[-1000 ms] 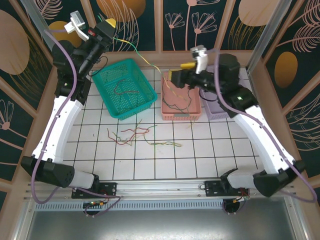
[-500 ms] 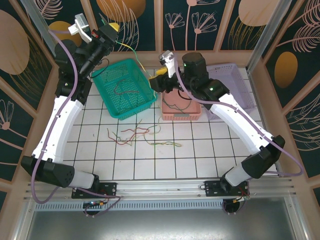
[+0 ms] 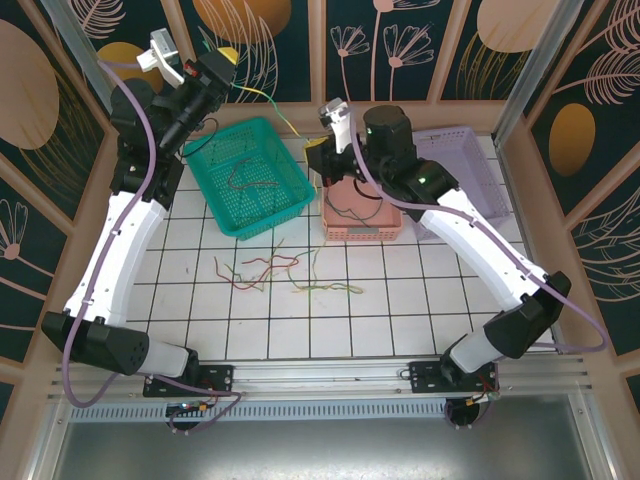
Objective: Untangle the cables
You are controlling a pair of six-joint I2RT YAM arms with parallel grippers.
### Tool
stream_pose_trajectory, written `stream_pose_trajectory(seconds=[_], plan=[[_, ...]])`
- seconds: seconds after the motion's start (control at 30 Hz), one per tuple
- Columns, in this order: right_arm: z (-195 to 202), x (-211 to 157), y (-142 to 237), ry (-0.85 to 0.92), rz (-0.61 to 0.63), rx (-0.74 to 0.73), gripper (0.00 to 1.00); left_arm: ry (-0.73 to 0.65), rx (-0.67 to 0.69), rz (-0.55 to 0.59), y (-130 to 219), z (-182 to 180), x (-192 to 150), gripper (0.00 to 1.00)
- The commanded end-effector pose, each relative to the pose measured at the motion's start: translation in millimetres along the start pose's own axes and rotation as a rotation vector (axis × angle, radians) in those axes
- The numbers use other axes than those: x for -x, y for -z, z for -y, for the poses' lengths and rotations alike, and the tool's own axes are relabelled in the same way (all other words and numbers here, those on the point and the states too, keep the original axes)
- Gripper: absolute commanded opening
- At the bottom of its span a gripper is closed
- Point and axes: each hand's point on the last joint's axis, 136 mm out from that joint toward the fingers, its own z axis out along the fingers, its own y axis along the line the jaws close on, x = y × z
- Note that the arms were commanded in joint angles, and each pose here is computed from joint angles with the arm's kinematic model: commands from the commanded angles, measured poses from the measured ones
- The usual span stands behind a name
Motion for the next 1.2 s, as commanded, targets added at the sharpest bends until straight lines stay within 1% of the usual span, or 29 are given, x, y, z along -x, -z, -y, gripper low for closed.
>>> stream_pose_trajectory(seconds=[0.0,0.07,0.13,0.27,0.3,0.33,0.37,0.4,0.47,0.53,0.6,0.63,0.67,0.7,0.77,0.8,0.9,0.97,1.0,1.07,1.17], plan=[[-6.4,-15.6,5.1,-0.019,-0.031,0.025,0.16,-0.010,-0.046,0.013,-0.1,21.0,8.2,0.00],[-6.7,-27.0,-1.3,-0.032,-0.041,0.023,0.24,-0.007,-0.059,0.006,-1.1,25.1,8.7,0.00],[-7.3,-34.7,-9.3,-0.042,-0.037,0.020,0.30,-0.001,-0.065,0.001,-1.4,26.2,8.2,0.00],[-6.9,-41.1,-24.9,-0.050,-0.031,-0.008,0.31,0.000,-0.051,-0.007,0.2,22.9,5.6,0.00],[-5.5,-40.7,-27.0,-0.050,-0.027,-0.019,0.29,-0.001,-0.046,-0.010,0.4,21.2,4.4,0.00],[-3.8,-38.5,-28.0,-0.054,-0.019,-0.031,0.22,-0.001,-0.041,-0.009,1.4,20.2,4.2,0.00],[-2.3,-35.7,-28.1,-0.056,-0.010,-0.039,0.14,-0.006,-0.035,-0.008,2.7,19.7,4.2,0.00],[-1.6,-32.0,-27.1,-0.054,-0.001,-0.046,0.08,-0.008,-0.024,-0.007,3.5,17.9,3.8,0.00],[-1.7,-26.3,-22.7,-0.052,0.012,-0.055,0.00,-0.027,0.001,0.003,6.4,14.9,5.1,0.00],[-2.5,-19.6,-15.0,-0.049,0.029,-0.062,0.00,-0.044,0.054,0.015,9.3,5.7,5.9,0.00],[-3.7,-11.3,-4.2,-0.056,0.051,-0.060,0.00,-0.062,0.168,0.036,15.1,-16.2,8.1,0.01],[-3.2,-7.3,1.4,-0.063,0.060,-0.060,0.00,-0.067,0.220,0.042,18.2,-26.1,8.1,0.14],[-1.2,-3.2,7.9,-0.072,0.068,-0.069,0.00,-0.073,0.282,0.044,21.4,-39.8,6.9,0.34],[3.6,2.4,16.2,-0.081,0.083,-0.088,0.00,-0.075,0.327,0.047,25.3,-49.0,5.7,0.50],[18.2,13.2,33.8,-0.109,0.117,-0.135,0.00,-0.070,0.392,0.045,32.9,-64.4,1.5,0.67],[27.7,19.2,43.4,-0.128,0.135,-0.154,0.00,-0.065,0.415,0.046,36.7,-70.1,-0.5,0.71],[56.9,37.1,70.7,-0.149,0.181,-0.228,0.00,-0.052,0.467,0.051,48.8,-84.0,-6.7,0.75],[89.5,45.9,91.2,-0.167,0.213,-0.325,0.00,-0.052,0.495,0.074,58.5,-89.1,-6.5,0.79],[102.9,51.0,101.4,-0.168,0.233,-0.361,0.00,-0.053,0.501,0.090,63.7,-89.1,-5.2,0.84],[126.3,58.8,116.1,-0.168,0.261,-0.420,0.00,-0.061,0.486,0.110,68.2,-84.4,-2.8,0.85],[160.6,66.7,129.7,-0.164,0.275,-0.520,0.00,-0.061,0.483,0.109,69.3,-83.1,-3.2,0.85]])
